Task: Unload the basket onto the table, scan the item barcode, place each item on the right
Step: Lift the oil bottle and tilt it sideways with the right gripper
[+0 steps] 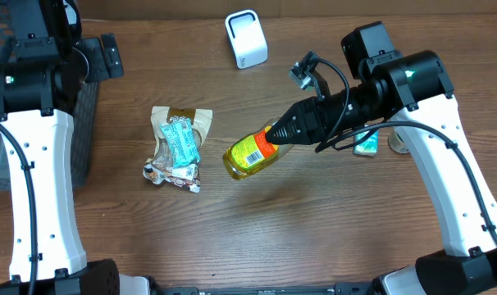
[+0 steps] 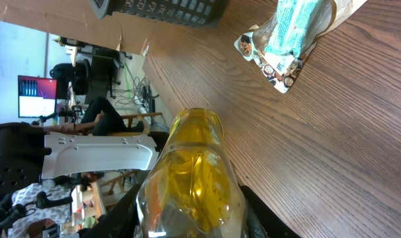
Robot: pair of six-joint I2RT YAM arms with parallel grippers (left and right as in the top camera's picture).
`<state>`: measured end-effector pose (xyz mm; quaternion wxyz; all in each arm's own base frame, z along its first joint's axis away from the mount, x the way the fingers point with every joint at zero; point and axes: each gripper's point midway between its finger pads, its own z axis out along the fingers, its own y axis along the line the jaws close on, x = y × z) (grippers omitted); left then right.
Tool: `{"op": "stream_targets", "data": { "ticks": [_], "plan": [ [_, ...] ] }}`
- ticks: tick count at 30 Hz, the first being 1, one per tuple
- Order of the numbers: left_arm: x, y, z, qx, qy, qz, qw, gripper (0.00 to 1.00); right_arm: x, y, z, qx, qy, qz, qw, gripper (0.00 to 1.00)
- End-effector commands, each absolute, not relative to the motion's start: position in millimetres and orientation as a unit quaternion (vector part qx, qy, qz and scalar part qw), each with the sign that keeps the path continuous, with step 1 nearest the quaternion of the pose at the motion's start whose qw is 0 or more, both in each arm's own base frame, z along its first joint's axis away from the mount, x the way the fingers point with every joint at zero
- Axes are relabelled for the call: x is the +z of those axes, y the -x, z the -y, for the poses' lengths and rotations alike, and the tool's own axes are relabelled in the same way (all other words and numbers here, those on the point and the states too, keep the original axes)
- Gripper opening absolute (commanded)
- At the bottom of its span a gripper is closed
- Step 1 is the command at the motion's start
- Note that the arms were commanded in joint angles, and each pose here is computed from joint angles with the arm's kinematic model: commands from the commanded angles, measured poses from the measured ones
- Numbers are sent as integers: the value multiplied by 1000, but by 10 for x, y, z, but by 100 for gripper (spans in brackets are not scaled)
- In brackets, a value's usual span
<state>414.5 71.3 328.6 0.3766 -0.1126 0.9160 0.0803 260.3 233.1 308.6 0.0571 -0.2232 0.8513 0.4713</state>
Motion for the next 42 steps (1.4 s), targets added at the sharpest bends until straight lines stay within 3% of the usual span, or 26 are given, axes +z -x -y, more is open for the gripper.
{"op": "stream_targets", "data": {
  "ticks": [1, 11, 24, 42],
  "plan": [
    [3272, -4153, -710, 82, 105, -917, 375, 99, 3343, -2512, -2337, 494, 239, -832, 83, 33],
    [3272, -4153, -710, 82, 105, -917, 375, 100, 3155, -2569, -2227, 437, 232, -865, 85, 28],
    [3272, -4153, -710, 82, 105, -917, 375, 99, 2698, -2801, -2139, 266, 267, -918, 124, 19],
    [3272, -4153, -710, 82, 105, -917, 375, 99, 2906, -3231, -2235, 254, 254, -907, 222, 13]
  ]
}}
